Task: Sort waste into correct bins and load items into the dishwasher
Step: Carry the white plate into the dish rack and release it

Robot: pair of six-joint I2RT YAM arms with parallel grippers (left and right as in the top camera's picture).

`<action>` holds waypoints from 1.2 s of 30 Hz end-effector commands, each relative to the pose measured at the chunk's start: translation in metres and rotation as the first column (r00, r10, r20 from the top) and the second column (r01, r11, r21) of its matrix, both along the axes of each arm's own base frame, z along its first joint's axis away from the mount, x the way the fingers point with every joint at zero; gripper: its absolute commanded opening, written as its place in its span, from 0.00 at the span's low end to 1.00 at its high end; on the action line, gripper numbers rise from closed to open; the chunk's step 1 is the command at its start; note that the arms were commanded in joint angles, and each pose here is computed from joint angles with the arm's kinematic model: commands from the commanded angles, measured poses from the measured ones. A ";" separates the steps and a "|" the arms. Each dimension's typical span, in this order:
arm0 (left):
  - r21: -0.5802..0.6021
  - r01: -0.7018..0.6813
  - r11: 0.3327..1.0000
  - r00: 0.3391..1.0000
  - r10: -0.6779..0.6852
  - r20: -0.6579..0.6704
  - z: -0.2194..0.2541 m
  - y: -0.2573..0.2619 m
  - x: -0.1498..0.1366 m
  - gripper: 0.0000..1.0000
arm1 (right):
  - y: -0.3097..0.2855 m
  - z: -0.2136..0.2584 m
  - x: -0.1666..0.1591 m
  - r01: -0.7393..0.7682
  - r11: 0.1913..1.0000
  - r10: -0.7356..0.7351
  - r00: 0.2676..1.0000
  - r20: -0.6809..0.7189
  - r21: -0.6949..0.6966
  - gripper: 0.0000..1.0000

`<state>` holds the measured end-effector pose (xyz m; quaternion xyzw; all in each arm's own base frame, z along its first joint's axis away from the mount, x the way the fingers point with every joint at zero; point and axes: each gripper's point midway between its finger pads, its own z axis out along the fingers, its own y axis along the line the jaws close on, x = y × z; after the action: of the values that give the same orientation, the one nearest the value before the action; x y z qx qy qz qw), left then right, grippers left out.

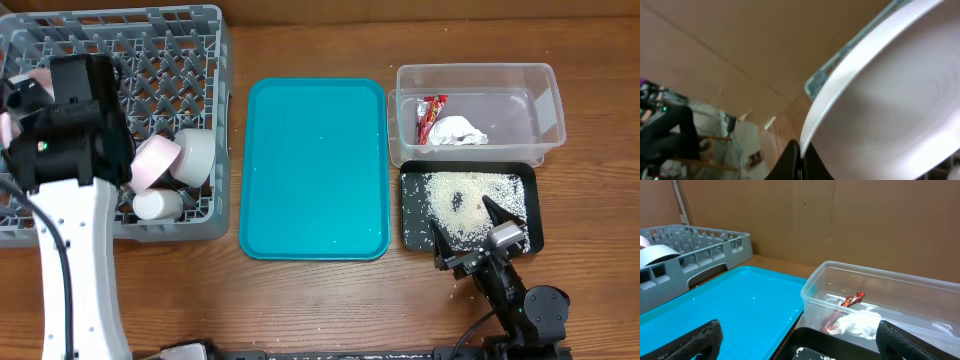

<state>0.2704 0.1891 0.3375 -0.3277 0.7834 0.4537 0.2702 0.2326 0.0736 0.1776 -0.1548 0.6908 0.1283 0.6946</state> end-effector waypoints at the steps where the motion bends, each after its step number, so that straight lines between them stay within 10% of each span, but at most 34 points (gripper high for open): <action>1: -0.038 0.050 0.998 0.991 -0.055 -0.124 -0.028 0.012 0.017 0.04 | -0.001 -0.002 0.000 0.005 1.000 -0.005 1.000 0.003 0.004 1.00; 17: -0.093 0.020 0.995 0.938 -0.051 -0.344 -0.118 0.024 0.062 0.04 | -0.001 -0.002 0.000 0.005 1.000 -0.005 1.000 0.003 0.004 1.00; 19: -0.098 0.023 0.995 0.941 -0.055 -0.335 -0.118 0.024 0.063 0.25 | -0.001 -0.002 0.000 0.005 1.000 -0.005 1.000 0.003 0.004 0.99; 22: -0.159 0.054 0.986 0.953 -0.098 -0.286 -0.107 0.015 0.065 1.00 | -0.001 -0.002 0.000 0.005 1.000 -0.005 1.000 0.003 0.004 1.00; 30: -0.466 0.324 0.823 0.941 -0.332 0.068 -0.019 -0.055 0.050 1.00 | -0.001 -0.002 0.000 0.005 1.000 -0.005 1.000 0.003 0.004 1.00; 36: -0.569 0.620 0.541 0.783 -0.471 0.406 0.048 -0.139 -0.009 1.00 | -0.001 -0.002 0.000 0.005 1.000 -0.005 1.000 0.003 0.004 1.00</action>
<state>0.2777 0.1118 0.3614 -0.2361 0.9148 0.1538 0.2894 0.2326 0.0735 0.1776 -0.1548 0.6908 0.1280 0.6946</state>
